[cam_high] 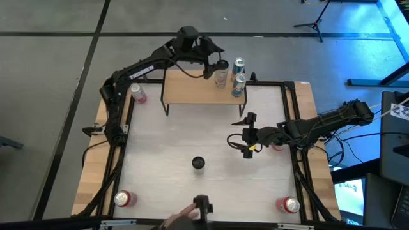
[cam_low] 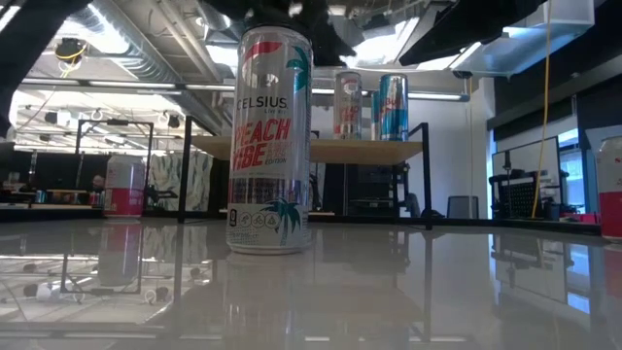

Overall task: Place canned beverage on shelf
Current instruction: Put the white pink soda can on the shelf aligned with the other white pink soda can

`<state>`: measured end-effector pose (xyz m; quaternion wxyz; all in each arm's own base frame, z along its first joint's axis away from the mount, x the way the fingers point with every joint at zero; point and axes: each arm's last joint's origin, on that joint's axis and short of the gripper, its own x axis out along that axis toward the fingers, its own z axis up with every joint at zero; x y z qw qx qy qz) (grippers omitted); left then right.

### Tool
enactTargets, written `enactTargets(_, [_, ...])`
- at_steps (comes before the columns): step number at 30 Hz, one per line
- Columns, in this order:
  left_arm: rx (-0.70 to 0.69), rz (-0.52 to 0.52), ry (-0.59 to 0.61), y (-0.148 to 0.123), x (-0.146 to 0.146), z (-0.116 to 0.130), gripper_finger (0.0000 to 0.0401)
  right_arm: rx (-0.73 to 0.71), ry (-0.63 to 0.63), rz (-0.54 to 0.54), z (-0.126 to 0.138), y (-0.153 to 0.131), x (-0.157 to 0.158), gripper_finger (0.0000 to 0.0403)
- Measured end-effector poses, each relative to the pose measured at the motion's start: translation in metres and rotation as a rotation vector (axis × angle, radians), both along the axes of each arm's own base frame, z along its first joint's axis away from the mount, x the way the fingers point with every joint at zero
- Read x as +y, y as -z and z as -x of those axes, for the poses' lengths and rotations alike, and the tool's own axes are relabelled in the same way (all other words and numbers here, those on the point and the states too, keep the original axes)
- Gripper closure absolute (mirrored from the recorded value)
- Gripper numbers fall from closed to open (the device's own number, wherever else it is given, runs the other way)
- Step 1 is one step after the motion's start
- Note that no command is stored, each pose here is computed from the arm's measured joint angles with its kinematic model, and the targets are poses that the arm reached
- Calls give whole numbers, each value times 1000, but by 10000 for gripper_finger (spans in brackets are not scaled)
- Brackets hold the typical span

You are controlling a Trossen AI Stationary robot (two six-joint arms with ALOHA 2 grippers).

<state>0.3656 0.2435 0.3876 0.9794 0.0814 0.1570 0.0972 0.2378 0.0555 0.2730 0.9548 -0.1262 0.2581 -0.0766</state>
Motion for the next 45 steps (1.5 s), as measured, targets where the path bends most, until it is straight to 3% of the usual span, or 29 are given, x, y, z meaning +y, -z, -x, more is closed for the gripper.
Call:
enactTargets(5, [13,4,60,-23,-36,8,50,-1,0,0,0,0,0,40])
enactTargets(11, [215,132,206,-21,-95,15,50,-4,3,-27,0,0,0,40])
enactTargets(19, [373,112,95,-1,-183,26,50,-5,-18,-110,0,1,2,40])
enactTargets(27, [237,117,85,36,-254,60,51,34,-34,-200,-4,9,8,40])
enactTargets(34, [167,194,182,86,-301,75,51,18,-32,-227,-9,14,20,40])
enactTargets(39, [150,200,222,118,-325,77,51,16,-36,-268,-8,16,27,40])
enactTargets(45, [122,211,220,130,-337,83,51,29,-29,-271,-12,23,35,40])
